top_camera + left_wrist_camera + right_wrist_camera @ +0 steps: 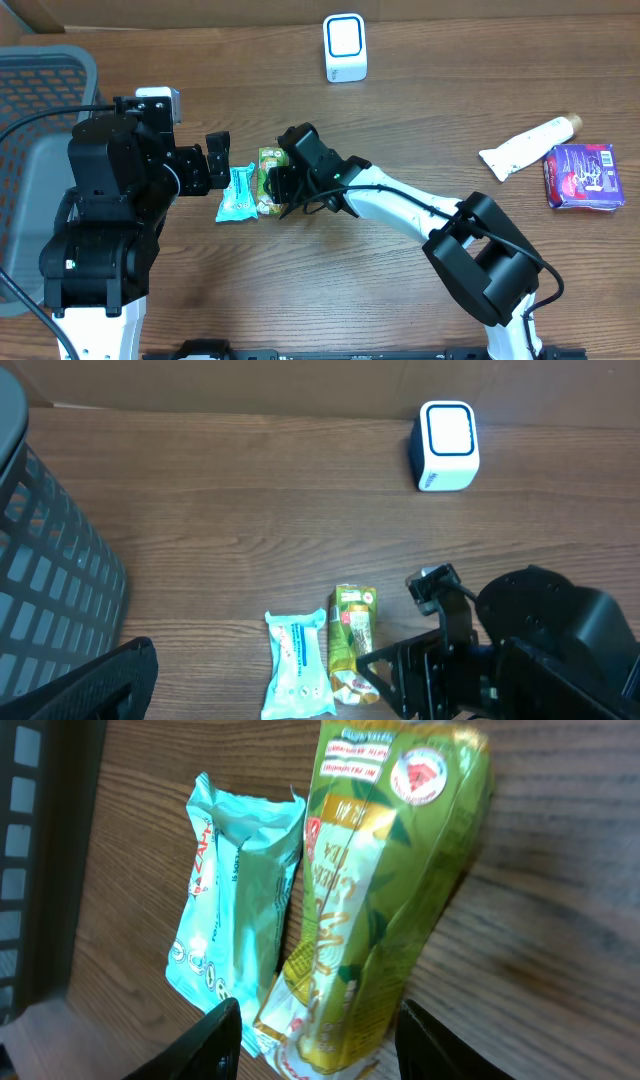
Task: Scan the item barcode
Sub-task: 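Reach the right gripper to the green tea packet, then grasp the green tea packet with the right gripper and lift it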
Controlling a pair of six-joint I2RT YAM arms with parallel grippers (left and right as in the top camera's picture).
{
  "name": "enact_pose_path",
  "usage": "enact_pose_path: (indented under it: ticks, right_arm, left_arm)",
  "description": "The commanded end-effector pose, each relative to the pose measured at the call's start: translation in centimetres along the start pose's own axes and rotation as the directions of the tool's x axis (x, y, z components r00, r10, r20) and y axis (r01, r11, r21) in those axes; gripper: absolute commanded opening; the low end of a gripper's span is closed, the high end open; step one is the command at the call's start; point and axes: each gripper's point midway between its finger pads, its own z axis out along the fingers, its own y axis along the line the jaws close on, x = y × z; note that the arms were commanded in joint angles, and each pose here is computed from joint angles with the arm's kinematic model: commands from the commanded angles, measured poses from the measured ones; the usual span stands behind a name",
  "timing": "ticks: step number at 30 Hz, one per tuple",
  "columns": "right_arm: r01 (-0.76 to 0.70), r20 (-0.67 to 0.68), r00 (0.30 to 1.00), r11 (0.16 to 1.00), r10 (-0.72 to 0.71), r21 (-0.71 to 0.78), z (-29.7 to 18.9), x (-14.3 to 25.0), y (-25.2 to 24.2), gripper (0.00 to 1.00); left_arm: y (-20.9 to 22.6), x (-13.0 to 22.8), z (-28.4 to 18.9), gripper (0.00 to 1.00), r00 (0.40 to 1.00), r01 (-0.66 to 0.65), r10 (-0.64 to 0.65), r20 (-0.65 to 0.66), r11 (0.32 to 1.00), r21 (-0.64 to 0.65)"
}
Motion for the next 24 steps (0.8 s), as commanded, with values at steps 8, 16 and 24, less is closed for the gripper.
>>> enact_pose_path:
  ticks: [8, 16, 24]
  right_arm:
    - [-0.140, 0.009, 0.990, 0.980, 0.140, 0.142, 1.1, 0.4, -3.8, 0.45]
    - [-0.263, -0.034, 0.960, 0.937, 0.277, 0.230, -0.1, 1.0, -7.7, 0.39]
    - [-0.229, -0.158, 0.958, 0.970, 0.240, 0.087, -1.5, 0.2, -8.1, 0.37]
  left_arm:
    - [0.0, -0.6, -0.5, 1.00, 1.000, -0.009, 0.009, 0.021, 1.000, -0.002]
    - [0.0, -0.6, -0.5, 1.00, 1.000, -0.009, 0.009, 0.021, 1.000, -0.002]
    - [0.0, -0.6, -0.5, 1.00, 1.000, -0.009, 0.009, 0.021, 1.000, -0.002]
